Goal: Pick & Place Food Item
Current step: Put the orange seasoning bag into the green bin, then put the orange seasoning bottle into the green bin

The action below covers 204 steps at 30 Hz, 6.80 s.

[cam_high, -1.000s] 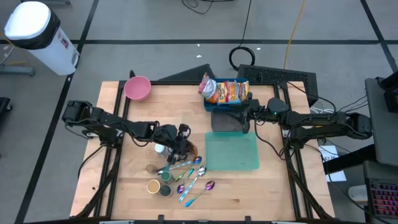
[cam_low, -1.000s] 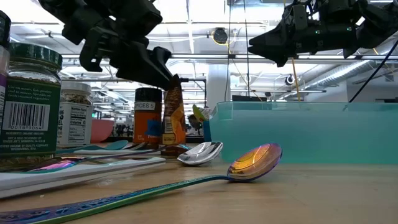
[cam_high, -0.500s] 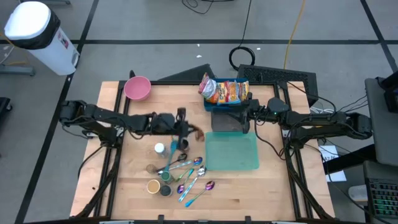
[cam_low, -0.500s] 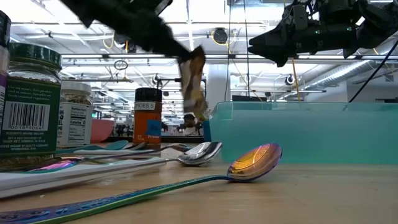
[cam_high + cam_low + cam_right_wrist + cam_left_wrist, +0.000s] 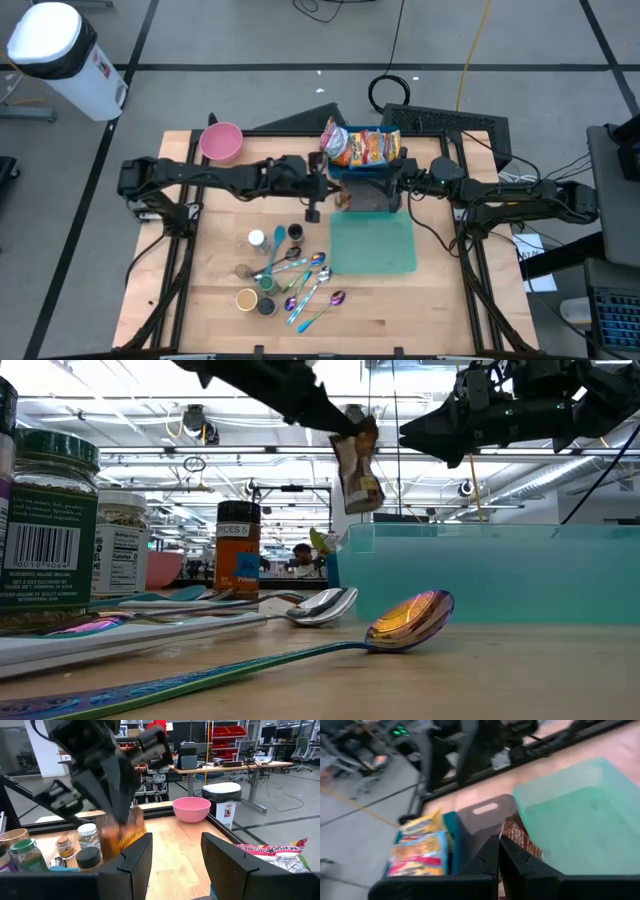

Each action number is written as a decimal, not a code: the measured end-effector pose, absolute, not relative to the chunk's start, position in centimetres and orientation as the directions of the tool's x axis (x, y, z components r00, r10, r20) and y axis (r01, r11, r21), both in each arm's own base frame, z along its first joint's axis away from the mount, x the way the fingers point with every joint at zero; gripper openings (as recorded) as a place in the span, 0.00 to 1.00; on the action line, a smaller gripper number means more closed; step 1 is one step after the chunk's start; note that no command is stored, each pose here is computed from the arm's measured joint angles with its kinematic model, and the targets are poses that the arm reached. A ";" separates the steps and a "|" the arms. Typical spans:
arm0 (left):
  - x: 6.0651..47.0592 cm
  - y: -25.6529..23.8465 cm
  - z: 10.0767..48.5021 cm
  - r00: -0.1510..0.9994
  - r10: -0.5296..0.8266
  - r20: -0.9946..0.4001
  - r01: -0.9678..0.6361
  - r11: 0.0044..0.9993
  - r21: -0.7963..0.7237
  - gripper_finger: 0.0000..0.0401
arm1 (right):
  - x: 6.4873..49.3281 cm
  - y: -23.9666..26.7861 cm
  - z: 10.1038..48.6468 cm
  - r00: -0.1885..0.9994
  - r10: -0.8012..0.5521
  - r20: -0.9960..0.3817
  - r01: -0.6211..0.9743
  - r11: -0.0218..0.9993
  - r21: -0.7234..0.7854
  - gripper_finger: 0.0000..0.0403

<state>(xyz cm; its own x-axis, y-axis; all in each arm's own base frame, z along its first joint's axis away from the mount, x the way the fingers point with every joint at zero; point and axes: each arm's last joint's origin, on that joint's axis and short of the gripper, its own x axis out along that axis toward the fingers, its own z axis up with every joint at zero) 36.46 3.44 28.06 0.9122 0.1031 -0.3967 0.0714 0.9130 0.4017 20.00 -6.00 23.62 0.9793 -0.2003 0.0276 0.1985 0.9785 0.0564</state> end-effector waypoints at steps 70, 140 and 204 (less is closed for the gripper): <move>35.3 -1.5 25.3 0.750 0.084 -0.656 0.227 0.899 0.374 0.68 | 20.0 -6.0 23.4 0.980 -0.198 0.003 0.198 0.980 0.037 0.40; 35.7 1.3 32.8 0.772 0.156 -0.616 0.060 0.947 0.316 0.51 | 29.2 -2.7 22.2 0.976 -0.041 -0.212 0.031 0.998 -0.053 0.67; 37.5 6.1 24.3 0.996 -0.074 -0.052 0.079 0.991 0.108 0.33 | 25.1 -3.6 23.8 0.964 -0.201 -0.173 0.186 0.978 -0.097 0.51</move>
<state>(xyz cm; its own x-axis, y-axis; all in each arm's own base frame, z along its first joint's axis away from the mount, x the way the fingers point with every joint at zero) 37.50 6.07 24.30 0.9959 -0.0742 -0.0517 0.0795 0.9910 0.1081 25.07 -3.55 23.82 0.9642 -0.2011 -0.1729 0.1864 0.9776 -0.0975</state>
